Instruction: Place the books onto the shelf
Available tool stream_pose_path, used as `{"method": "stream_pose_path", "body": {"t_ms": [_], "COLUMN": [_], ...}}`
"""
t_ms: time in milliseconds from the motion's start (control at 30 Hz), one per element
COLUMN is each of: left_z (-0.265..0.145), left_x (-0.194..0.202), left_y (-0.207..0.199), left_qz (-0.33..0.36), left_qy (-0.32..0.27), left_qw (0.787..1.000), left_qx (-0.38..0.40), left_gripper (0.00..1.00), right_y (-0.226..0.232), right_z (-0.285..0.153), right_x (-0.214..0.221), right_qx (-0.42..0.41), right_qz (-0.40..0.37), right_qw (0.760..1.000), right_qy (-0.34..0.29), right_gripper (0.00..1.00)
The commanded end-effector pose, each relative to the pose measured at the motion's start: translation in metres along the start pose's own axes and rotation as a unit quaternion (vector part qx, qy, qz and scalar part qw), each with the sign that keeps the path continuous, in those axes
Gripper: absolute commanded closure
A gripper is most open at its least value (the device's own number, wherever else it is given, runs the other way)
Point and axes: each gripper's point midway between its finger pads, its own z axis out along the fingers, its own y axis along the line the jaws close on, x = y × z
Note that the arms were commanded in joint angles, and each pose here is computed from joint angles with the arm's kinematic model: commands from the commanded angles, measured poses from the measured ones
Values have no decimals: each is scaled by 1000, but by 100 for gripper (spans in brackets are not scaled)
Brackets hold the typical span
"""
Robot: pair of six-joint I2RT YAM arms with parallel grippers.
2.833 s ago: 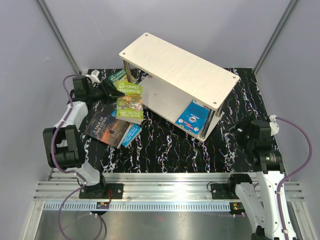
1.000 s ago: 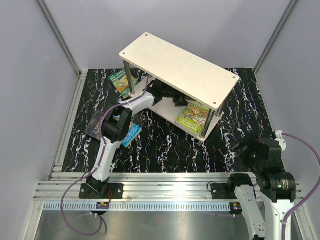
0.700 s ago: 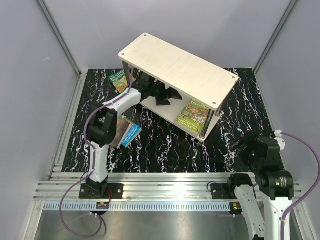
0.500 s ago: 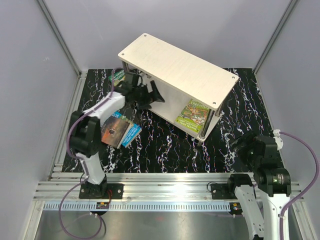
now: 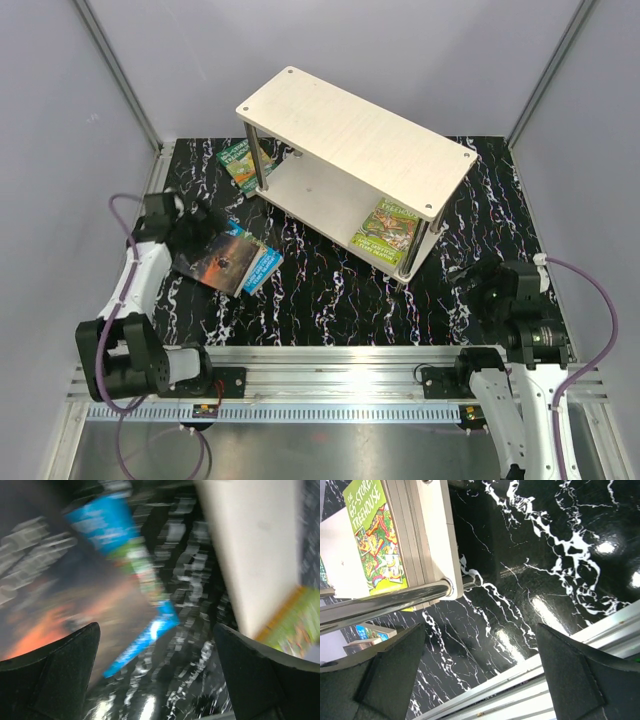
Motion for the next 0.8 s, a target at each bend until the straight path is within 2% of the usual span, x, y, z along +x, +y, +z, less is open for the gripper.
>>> {"method": "stream_pose_path", "body": {"t_ms": [0,167,367,533,767], "left_z": [-10,-14,-4,9,18], "left_x": [12,31,37,59,55], "left_y": [66,96,105,123,137], "left_qz": [-113,-157,-192,-218,-246], "left_qy": [-3,-19,-58,-29,-69], "left_qw": [992,983,977,970,961], "left_qx": [-50,-90,-72,-101,-108], "left_gripper": [1,1,1,1,1], "right_y": [18,20,26,27,29], "right_z": [4,5,4,1,0], "right_x": [-4,4,2,-2,-3], "right_qx": [-32,-38,-43,-42,-41], "right_qz": [11,-1,-21,-38,-61], "right_qw": [999,999,998,998,997], "right_qy": [1,25,31,24,24], "right_gripper": [2,2,2,2,2]}}
